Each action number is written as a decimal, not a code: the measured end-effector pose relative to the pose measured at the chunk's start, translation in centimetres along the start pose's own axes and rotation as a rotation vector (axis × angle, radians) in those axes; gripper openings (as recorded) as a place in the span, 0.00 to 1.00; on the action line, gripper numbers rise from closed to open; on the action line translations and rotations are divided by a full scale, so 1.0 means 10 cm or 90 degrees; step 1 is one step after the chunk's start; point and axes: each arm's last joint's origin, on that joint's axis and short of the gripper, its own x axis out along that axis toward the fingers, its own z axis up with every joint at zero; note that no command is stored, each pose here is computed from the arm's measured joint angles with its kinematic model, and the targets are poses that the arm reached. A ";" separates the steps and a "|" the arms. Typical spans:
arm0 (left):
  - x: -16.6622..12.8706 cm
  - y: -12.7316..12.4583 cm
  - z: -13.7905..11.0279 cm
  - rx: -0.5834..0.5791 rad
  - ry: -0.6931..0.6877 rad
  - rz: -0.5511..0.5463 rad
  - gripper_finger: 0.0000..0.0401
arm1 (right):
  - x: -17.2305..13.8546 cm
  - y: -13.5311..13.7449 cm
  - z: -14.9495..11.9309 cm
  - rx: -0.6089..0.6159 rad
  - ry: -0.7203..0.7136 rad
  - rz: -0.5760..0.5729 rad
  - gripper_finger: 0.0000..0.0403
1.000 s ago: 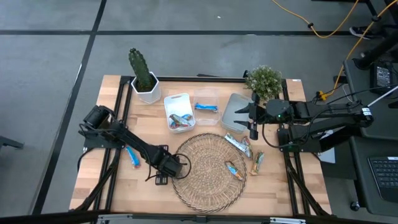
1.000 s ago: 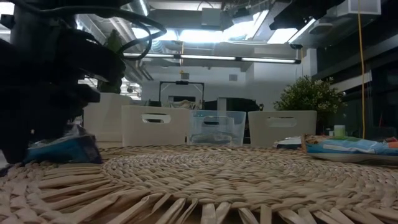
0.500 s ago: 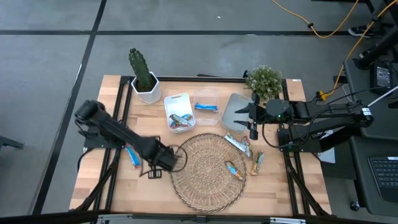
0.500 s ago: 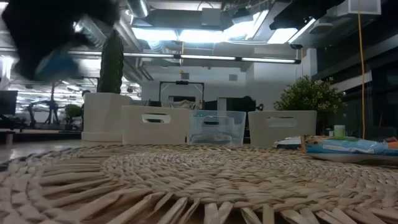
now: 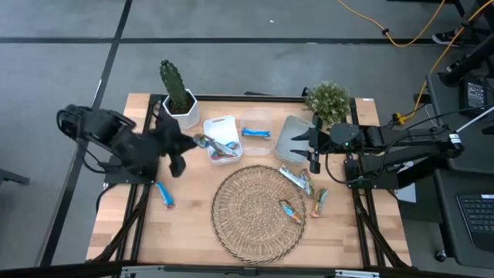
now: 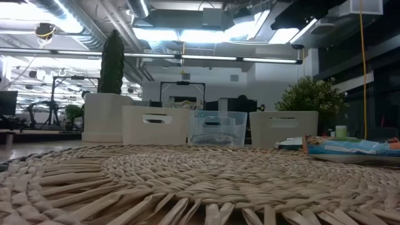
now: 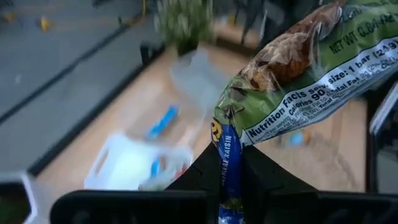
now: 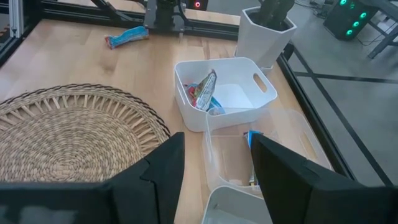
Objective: Pick and place Granola Bars by type
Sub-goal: Put the blue granola bar into the transparent bin
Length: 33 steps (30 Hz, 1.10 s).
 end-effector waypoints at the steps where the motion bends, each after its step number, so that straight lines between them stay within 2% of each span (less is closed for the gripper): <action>1: -0.03 0.02 0.04 -0.003 -0.023 0.001 0.05 | 0.00 0.00 0.00 0.000 0.000 0.000 0.46; 6: -0.02 0.10 0.27 -0.008 -0.109 0.028 0.05 | 0.00 0.00 0.02 0.002 -0.011 -0.001 0.46; 11: 0.31 0.28 0.61 0.001 -0.169 0.061 0.05 | 0.00 0.00 0.03 0.002 -0.020 -0.002 0.46; 15: 0.73 0.51 0.98 0.008 -0.239 -0.011 0.05 | 0.00 0.00 0.03 0.002 -0.019 -0.002 0.46; 19: 1.10 0.79 1.15 -0.009 -0.254 -0.072 0.05 | 0.00 0.00 0.03 0.003 -0.020 -0.002 0.46; 23: 1.32 0.95 1.16 -0.020 -0.217 -0.087 0.05 | 0.00 0.00 0.04 0.009 -0.023 -0.003 0.46; 27: 1.69 1.01 1.05 -0.012 -0.121 -0.091 0.05 | 0.00 0.00 0.04 0.006 -0.023 -0.003 0.46; 30: 2.10 1.06 0.86 -0.016 -0.044 -0.073 0.05 | 0.00 0.00 0.04 0.007 -0.023 -0.004 0.46; 33: 2.56 1.09 0.55 -0.009 0.054 -0.064 0.05 | 0.00 -0.01 0.04 0.008 -0.023 -0.007 0.46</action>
